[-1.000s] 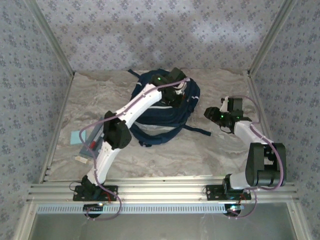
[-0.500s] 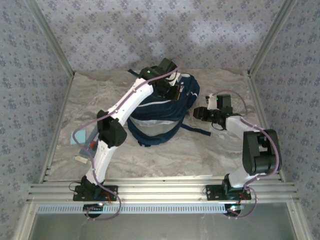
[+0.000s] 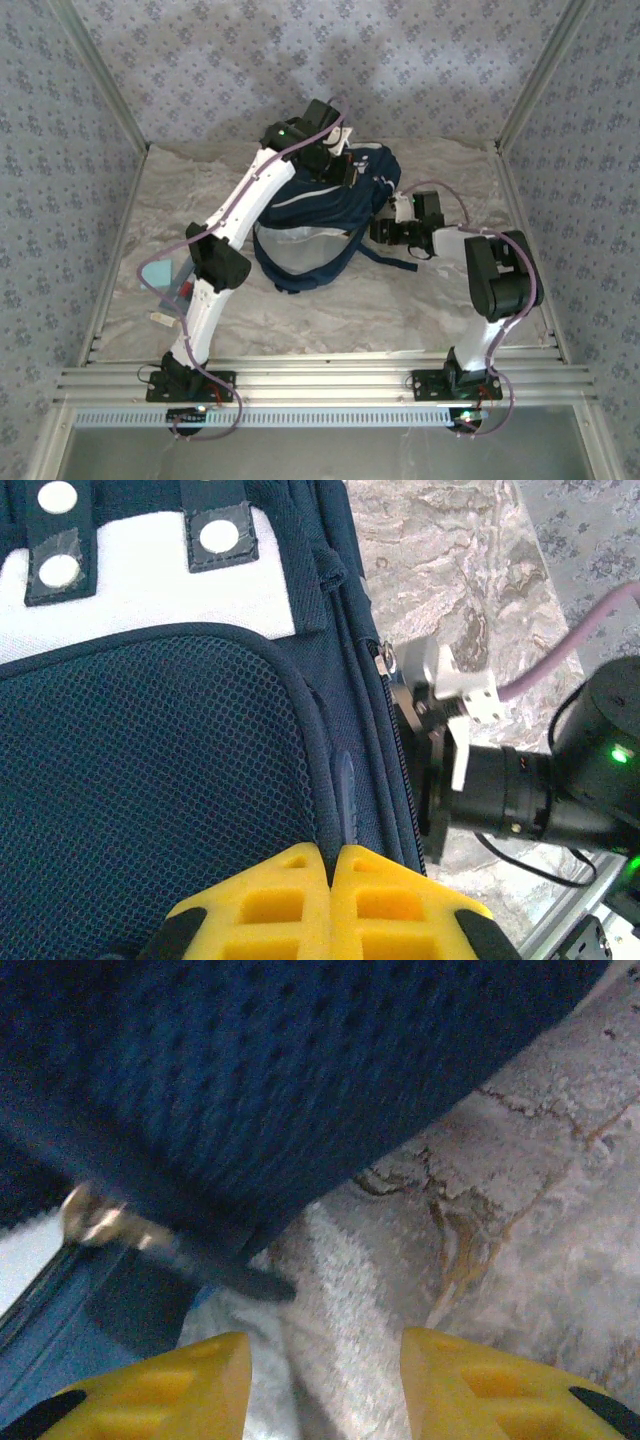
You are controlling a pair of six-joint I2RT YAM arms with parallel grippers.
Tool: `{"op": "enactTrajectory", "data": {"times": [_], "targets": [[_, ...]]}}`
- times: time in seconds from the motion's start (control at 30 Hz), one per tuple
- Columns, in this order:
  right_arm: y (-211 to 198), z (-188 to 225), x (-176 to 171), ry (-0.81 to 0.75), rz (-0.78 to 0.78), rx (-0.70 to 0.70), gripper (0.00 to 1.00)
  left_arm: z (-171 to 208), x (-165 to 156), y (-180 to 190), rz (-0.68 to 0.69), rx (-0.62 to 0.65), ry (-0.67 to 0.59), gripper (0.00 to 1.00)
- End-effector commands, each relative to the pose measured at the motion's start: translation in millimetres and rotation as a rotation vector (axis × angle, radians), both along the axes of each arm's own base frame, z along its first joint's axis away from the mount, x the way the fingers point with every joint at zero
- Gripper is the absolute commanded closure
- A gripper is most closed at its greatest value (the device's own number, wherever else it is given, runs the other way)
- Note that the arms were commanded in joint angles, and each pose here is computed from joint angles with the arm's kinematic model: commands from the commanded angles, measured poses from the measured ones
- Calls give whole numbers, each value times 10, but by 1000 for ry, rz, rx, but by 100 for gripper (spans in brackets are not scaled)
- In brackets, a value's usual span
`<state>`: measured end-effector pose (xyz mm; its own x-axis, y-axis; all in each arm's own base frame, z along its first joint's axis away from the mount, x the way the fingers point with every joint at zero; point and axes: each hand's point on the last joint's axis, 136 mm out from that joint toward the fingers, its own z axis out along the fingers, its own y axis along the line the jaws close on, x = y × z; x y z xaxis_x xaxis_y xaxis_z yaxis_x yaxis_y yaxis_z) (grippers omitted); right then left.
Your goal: Pack the student bag
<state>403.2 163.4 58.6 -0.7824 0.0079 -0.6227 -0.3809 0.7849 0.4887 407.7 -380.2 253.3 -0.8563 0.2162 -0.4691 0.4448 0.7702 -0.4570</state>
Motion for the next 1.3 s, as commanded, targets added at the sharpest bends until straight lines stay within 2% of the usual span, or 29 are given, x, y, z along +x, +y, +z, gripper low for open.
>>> {"op": "enactTrajectory", "data": {"times": [0.0,0.23,0.53,0.57,0.7,0.8,0.87,1.13,1.27], "targets": [[114,199,179,-87,40,45,54,512,-63,-104,-44,-128,-80,100],[191,358,164,-190,80,100,53,522,-60,-91,-44,-127,-84,100],[285,350,302,-263,120,87,53,556,-111,-122,-62,-151,-68,100],[303,384,309,-280,128,94,55,542,-108,-122,-63,-150,-64,100],[377,431,283,-302,169,81,84,517,-96,-133,-61,-148,-63,100],[375,417,205,-291,191,62,96,490,-66,-121,-53,-148,-57,100],[354,406,146,-278,196,52,100,472,-38,-110,-47,-146,-57,100],[176,365,-152,-189,168,3,100,363,101,-64,-7,-124,-60,100],[211,353,-339,-140,200,0,100,274,137,-86,-1,-118,-49,100]]}}
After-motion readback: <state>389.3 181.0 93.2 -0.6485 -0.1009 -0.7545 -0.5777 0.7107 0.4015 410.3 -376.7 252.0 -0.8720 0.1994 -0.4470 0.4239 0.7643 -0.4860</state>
